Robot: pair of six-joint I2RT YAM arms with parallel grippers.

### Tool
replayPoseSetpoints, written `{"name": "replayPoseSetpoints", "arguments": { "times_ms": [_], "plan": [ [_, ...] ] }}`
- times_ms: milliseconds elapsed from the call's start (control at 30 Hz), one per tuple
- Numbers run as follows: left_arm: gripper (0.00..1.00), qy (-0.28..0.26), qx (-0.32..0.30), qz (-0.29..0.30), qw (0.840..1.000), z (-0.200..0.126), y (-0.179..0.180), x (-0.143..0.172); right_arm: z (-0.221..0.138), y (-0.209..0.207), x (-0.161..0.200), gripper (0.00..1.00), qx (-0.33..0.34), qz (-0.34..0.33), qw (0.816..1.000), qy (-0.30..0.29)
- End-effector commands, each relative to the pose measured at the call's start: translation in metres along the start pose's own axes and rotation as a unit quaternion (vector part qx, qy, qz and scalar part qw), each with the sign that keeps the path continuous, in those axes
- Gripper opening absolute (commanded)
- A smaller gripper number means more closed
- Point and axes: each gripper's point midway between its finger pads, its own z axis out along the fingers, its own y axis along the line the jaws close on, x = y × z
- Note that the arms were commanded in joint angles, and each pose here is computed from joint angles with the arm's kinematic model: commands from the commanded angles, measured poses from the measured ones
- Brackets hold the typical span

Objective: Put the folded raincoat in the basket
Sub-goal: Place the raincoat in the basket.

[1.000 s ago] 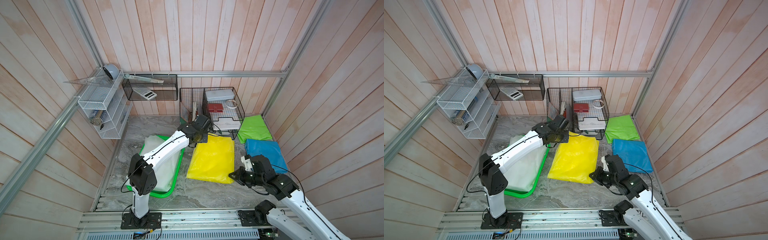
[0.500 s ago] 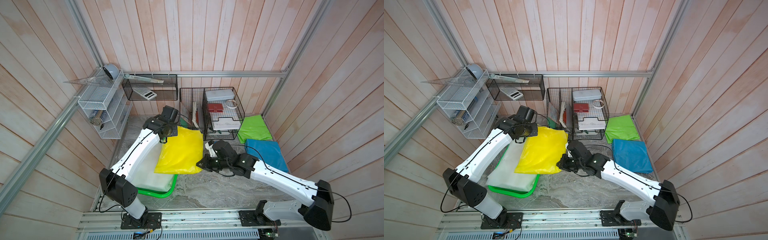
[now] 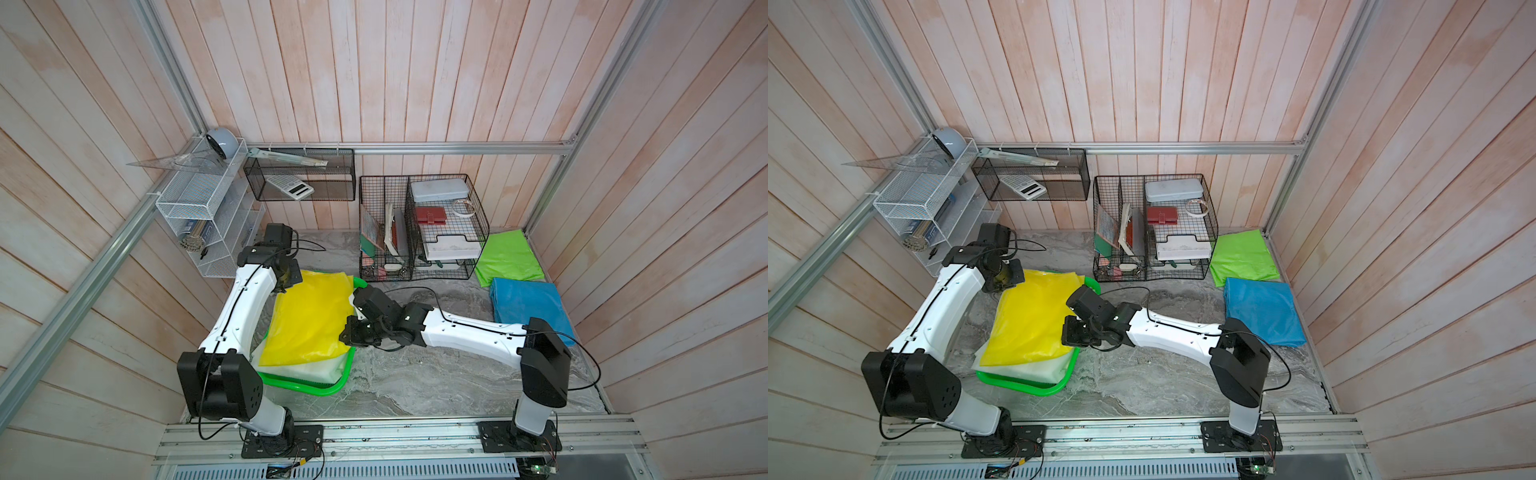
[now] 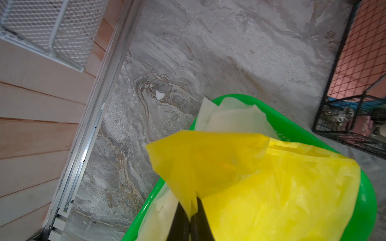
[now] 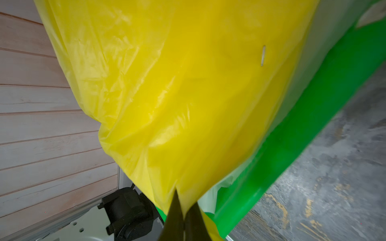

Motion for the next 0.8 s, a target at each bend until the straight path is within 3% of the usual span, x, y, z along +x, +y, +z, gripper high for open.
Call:
{"name": "replayPoseSetpoints", "arguments": {
  "times_ms": [0,433,767],
  "plan": [
    [0.00,0.008,0.015,0.006,1.000,0.009,-0.003,-0.002,0.013,0.022,0.001,0.00,-0.021,-0.023,1.000,0.002],
    [0.00,0.045,-0.016,0.011,0.999,0.041,0.005,0.008,0.031,0.034,0.035,0.00,-0.017,-0.043,0.999,0.019],
    [0.00,0.063,0.010,-0.001,0.998,0.064,-0.007,0.018,0.037,-0.005,0.040,0.00,0.022,-0.030,0.999,0.012]
  ]
}}
